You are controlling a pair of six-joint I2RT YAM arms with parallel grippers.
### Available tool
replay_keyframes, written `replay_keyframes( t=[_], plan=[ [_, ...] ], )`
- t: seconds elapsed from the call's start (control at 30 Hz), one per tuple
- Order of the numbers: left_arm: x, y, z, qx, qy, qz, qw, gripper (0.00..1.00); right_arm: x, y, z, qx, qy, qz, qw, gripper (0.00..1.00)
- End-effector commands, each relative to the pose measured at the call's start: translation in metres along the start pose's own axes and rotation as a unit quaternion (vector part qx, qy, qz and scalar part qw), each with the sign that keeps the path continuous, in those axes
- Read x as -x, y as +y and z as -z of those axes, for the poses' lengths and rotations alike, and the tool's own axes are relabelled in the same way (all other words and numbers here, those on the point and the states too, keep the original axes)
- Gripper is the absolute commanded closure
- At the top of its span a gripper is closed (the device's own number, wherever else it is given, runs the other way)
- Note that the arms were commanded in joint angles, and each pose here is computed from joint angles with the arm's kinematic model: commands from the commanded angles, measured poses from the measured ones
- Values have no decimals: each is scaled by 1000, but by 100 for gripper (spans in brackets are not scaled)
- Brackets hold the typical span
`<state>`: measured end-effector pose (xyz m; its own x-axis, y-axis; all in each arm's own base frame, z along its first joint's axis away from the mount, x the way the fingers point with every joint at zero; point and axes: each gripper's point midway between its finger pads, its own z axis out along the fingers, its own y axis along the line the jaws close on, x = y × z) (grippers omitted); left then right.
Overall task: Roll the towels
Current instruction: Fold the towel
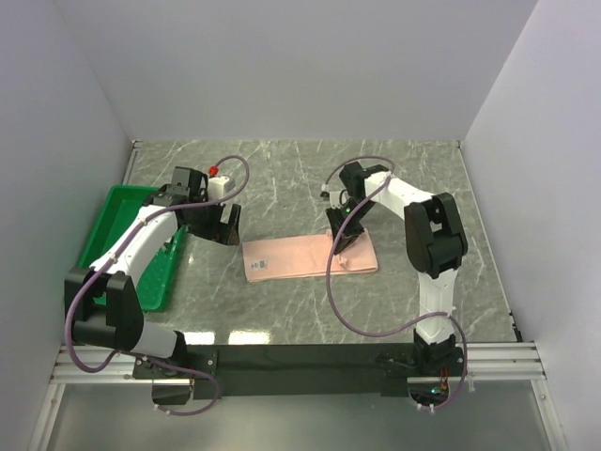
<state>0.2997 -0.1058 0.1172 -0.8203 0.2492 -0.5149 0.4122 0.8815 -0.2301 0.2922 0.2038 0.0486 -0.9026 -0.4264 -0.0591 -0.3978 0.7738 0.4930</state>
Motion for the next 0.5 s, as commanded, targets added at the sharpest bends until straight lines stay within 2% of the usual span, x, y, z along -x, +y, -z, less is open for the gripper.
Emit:
replay_keyframes(
  t=[0.0,0.33,0.47],
  plan=[
    [11,1,9,8,-26,0,1000,1,11,14,1,15,-10,8,1000,100],
    [9,-1,10,3,-29,-4,1000,0,14,13,-9,22,1,1,1000,100],
    [6,-5,10,-6,-34,-20,999,4,16,15,-10,29,3,3,1000,78]
  ],
)
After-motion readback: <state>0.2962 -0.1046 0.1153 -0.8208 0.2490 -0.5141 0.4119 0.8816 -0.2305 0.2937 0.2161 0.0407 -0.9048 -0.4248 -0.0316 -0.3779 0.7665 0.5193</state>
